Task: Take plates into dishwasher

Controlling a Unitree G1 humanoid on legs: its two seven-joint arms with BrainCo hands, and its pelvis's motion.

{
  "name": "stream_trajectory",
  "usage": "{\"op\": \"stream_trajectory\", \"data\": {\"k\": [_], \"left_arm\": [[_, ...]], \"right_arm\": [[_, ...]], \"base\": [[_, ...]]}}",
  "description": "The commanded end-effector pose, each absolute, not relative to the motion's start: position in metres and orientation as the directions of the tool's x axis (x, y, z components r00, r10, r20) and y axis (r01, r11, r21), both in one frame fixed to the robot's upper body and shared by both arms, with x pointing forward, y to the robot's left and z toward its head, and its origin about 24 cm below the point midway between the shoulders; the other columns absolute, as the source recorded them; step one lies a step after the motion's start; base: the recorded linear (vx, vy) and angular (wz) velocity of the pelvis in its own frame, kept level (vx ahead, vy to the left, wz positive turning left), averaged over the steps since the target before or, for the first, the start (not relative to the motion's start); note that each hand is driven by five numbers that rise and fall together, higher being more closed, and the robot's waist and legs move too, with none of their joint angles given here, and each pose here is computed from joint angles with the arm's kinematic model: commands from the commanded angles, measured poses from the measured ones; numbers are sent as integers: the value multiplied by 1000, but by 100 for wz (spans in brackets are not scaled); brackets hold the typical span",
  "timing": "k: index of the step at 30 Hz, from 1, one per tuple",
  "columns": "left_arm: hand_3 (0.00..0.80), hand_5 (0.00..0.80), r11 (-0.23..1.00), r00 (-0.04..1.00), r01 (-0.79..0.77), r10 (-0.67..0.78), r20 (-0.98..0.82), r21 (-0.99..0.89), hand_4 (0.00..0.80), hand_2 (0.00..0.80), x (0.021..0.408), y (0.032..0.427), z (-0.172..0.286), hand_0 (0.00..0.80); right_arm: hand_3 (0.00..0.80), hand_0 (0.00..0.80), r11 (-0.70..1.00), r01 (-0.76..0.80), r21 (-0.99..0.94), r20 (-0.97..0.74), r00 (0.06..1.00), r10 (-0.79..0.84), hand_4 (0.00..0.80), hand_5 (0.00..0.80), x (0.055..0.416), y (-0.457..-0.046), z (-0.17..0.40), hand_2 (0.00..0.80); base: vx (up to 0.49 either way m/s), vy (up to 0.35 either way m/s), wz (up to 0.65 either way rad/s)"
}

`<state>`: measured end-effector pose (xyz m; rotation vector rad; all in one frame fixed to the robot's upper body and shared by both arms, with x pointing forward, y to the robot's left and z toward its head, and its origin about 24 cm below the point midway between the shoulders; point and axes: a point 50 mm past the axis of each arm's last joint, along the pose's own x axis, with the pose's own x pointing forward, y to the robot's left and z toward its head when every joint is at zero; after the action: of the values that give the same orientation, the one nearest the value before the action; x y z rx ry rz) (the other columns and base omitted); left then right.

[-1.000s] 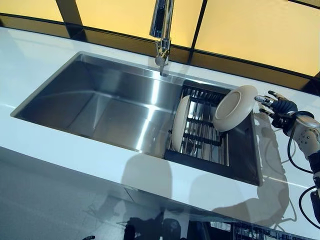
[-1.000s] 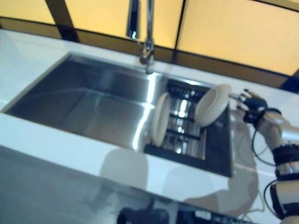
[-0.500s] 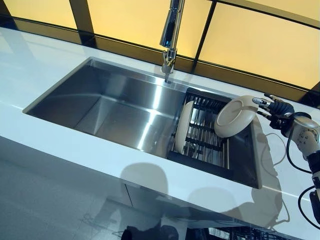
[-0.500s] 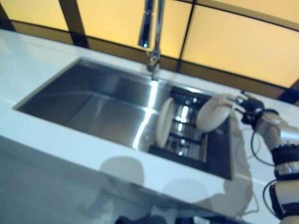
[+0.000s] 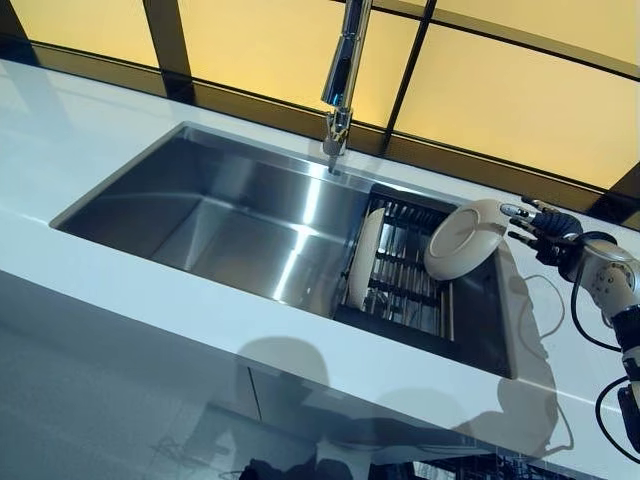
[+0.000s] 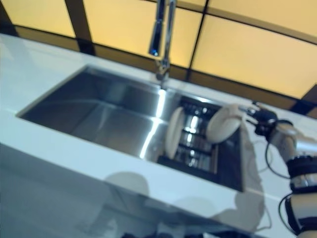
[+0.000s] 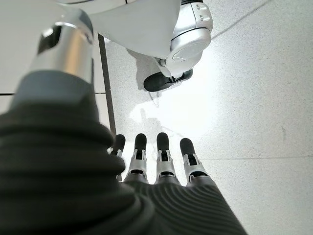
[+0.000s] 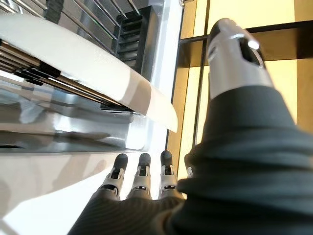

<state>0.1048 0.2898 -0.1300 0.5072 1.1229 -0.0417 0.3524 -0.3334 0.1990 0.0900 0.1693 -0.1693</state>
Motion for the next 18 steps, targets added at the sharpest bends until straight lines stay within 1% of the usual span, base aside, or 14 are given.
{"op": "stream_trajectory", "data": {"k": [1, 18], "left_arm": [[0, 0, 860, 441, 307, 251, -862, 408, 0, 0, 104, 300, -127, 0], [0, 0, 860, 460, 305, 244, -854, 409, 0, 0, 108, 298, -126, 0]], "right_arm": [[0, 0, 992, 119, 46, -102, 988, -114, 0, 0, 358, -323, 222, 0], [0, 0, 991, 111, 77, -132, 986, -100, 0, 0, 356, -326, 216, 0]], "base": [[0, 0, 0], [0, 0, 0]]}}
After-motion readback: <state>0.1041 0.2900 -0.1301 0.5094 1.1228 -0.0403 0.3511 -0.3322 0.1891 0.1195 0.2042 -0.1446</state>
